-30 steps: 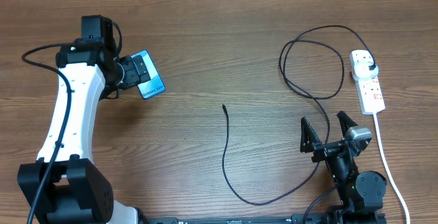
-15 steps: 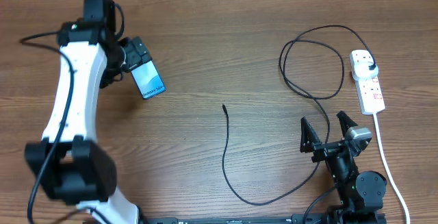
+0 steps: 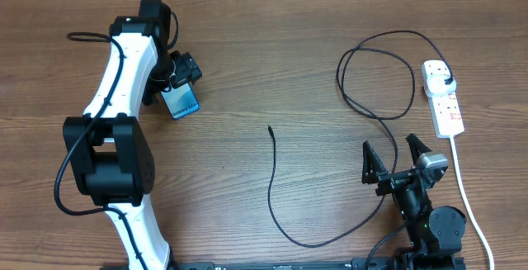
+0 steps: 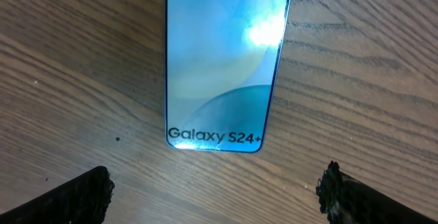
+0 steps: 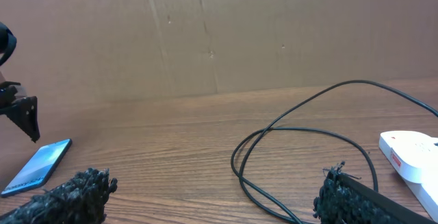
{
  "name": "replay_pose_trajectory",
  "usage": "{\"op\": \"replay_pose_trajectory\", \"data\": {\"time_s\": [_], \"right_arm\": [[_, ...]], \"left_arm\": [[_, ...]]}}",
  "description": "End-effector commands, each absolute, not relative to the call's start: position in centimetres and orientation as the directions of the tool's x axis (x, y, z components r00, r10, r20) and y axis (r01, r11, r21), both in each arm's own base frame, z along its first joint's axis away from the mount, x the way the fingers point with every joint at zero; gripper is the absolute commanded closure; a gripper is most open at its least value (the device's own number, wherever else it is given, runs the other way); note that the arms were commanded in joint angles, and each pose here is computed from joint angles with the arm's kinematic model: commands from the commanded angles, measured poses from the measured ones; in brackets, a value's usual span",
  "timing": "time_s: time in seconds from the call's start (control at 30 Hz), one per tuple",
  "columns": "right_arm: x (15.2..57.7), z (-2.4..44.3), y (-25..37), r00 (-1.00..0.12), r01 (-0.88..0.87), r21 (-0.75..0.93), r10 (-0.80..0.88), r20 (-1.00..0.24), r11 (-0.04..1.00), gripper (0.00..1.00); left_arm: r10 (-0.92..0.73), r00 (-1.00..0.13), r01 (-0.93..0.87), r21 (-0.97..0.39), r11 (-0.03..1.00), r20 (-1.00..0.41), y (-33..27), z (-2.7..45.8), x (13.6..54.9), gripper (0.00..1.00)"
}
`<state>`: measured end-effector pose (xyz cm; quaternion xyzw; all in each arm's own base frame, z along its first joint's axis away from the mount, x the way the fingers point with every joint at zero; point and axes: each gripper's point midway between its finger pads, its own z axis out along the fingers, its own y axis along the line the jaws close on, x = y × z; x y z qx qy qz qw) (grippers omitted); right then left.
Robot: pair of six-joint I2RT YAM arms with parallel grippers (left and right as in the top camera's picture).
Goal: Plug charger to phone and switch on socket
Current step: 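Move the left gripper over the Galaxy phone and lower onto it, then close the left gripper on the phone's bottom edge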
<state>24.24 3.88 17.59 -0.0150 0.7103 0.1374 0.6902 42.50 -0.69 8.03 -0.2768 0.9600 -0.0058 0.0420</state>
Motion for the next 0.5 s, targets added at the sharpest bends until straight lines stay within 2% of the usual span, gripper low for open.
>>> {"op": "replay_pose_trajectory", "data": {"time_s": [0.0, 0.3, 0.47], "right_arm": [[24.3, 17.3, 3.8, -0.044, -0.207, 0.167, 0.161, -0.986, 0.964, 0.0], [24.3, 17.3, 3.8, -0.044, -0.207, 0.167, 0.161, -0.986, 0.964, 0.0], [24.3, 17.3, 3.8, -0.044, -0.207, 0.167, 0.161, -0.986, 0.964, 0.0]], "left_arm": [[-0.553, -0.827, -0.553, -0.029, 0.833, -0.104, -0.3, 7.8, 43.5, 0.0], [-0.578, -0.802, -0.575, -0.069, 0.815, -0.151, -0.3, 7.7, 45.1, 0.0], [-0.571, -0.81, -0.569, -0.054, 0.82, -0.131, -0.3, 5.8, 45.4, 0.0]]}}
